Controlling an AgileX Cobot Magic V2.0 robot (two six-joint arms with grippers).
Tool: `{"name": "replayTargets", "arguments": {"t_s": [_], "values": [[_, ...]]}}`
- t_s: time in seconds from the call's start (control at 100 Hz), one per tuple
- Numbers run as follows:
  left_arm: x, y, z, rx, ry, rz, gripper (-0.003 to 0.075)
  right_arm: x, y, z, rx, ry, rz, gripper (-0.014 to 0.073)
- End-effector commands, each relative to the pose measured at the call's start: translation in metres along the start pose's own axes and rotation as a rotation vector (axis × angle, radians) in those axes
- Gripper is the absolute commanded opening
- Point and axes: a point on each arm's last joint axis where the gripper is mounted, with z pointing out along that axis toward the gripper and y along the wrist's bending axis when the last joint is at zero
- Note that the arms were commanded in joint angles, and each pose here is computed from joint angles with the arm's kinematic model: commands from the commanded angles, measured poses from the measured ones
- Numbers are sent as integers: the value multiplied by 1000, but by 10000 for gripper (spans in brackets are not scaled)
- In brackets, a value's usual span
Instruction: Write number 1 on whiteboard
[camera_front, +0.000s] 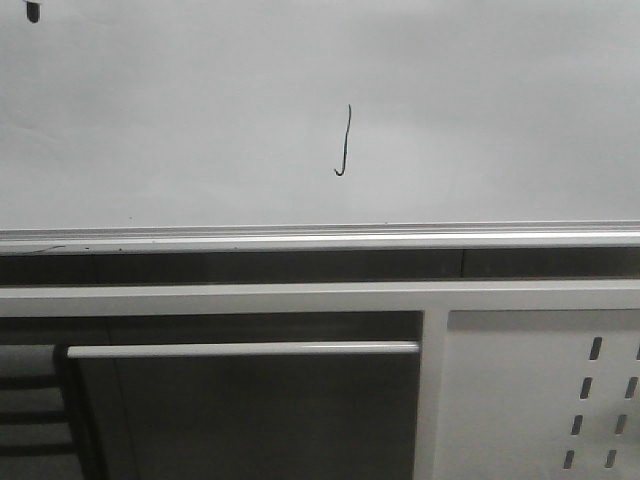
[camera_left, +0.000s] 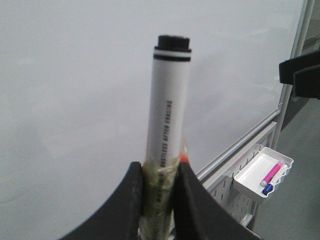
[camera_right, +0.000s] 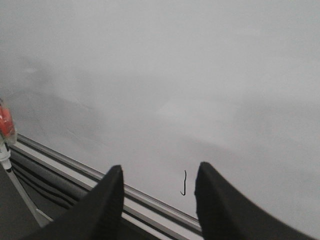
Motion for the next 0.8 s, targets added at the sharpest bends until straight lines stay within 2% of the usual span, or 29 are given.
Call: {"name": "replayTargets", "arguments": {"t_s": [0.0, 0.14, 0.24, 0.33, 0.4, 0.61, 0.79], "values": [[-14, -2, -2, 23, -71, -71, -20, -12, 2, -4, -34, -45, 6, 299], [-14, -2, -2, 23, -71, -71, -20, -13, 5, -4, -64, -53, 7, 299], [-14, -2, -2, 23, -71, -71, -20, -13, 11, -9, -153, -83, -16, 298], [-14, -2, -2, 23, -71, -71, -20, -3, 9, -17, -193, -97, -41, 261], [-14, -2, -2, 23, -71, -71, -20, 8, 2, -26, -190, -100, -39, 237], [-14, -2, -2, 22, -70, -69, -20, 42, -23, -58, -156, -139, -1, 237], [-14, -2, -2, 22, -70, -67, -20, 53, -33, -71, -131, -174, 19, 237]]}}
